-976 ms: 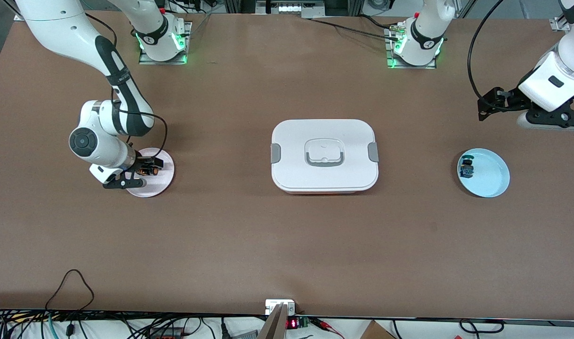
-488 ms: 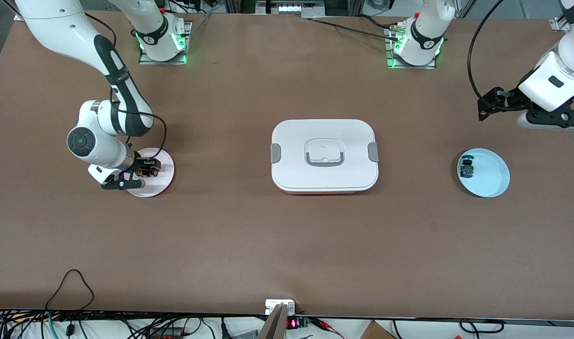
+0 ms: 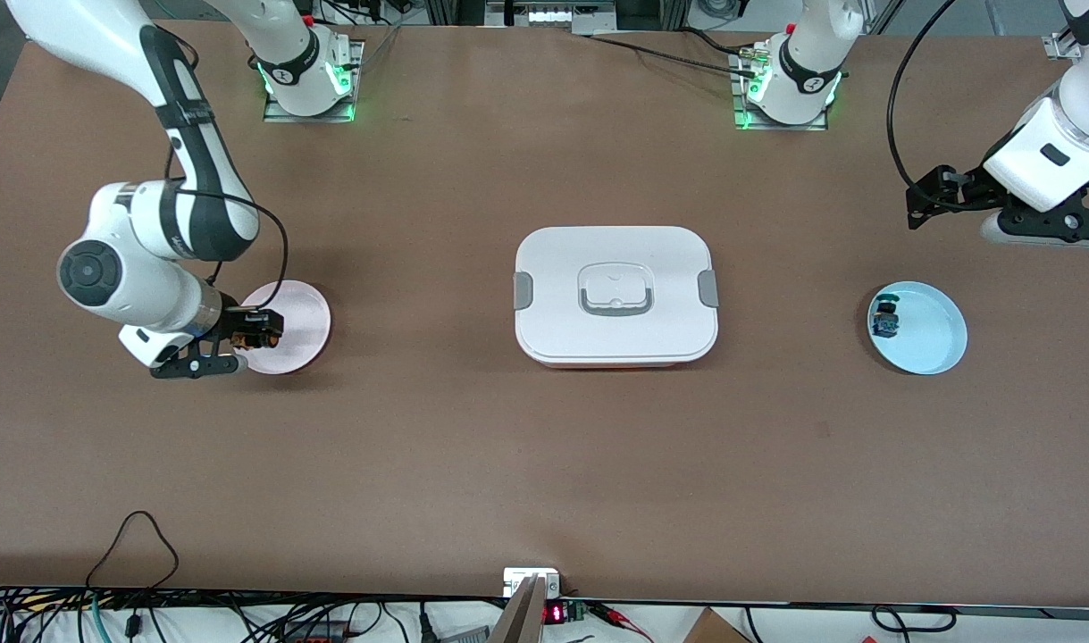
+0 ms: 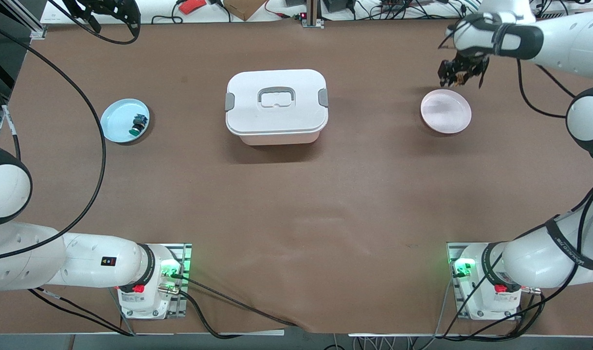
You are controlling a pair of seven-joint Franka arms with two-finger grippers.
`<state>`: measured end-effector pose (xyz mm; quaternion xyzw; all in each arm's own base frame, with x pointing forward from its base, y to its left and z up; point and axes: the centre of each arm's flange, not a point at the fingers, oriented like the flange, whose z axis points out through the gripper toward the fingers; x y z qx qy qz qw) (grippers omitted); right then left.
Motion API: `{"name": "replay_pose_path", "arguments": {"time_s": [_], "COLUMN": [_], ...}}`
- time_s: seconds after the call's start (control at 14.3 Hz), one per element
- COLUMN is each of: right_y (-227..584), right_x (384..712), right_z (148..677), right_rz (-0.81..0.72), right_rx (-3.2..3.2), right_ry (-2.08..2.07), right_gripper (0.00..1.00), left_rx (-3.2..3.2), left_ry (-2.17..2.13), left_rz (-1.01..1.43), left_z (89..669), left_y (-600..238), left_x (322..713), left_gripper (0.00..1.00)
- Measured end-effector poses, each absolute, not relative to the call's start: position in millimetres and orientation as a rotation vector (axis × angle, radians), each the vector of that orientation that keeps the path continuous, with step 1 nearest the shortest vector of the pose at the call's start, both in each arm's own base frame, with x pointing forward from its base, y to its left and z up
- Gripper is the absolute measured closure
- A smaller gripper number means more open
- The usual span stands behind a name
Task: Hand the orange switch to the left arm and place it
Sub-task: 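Lift the switch with the right gripper and carry it above the box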
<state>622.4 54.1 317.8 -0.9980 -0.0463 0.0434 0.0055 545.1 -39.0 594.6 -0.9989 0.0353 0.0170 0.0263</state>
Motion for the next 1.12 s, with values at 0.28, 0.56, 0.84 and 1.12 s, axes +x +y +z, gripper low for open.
{"name": "replay_pose_path", "arguments": {"time_s": [0.28, 0.56, 0.84, 1.12], "right_y": [88.9, 128.1, 181.6, 238.2], "right_x": [637.4, 640.6, 629.8, 613.0], "right_z": [405.0, 472.8, 517.8, 538.3], "right_rz": [0.044, -0.06, -0.13, -0.183], "right_rx": [-3.048, -2.921, -2.755, -2.56], "right_ry": [-0.218, -0.344, -0.479, -0.697], "right_gripper": [0.27, 0.27, 0.27, 0.27], "left_rx": [-3.087, -3.087, -3.087, -3.087], "left_ry": [0.109, 0.109, 0.109, 0.109], "left_rz": [0.052, 0.052, 0.052, 0.053], "left_z": [594.6, 594.6, 594.6, 594.6], "left_y": [-39.0, -39.0, -39.1, -39.1], "left_x": [545.1, 545.1, 545.1, 545.0], "left_gripper": [0.0, 0.0, 0.0, 0.0]}}
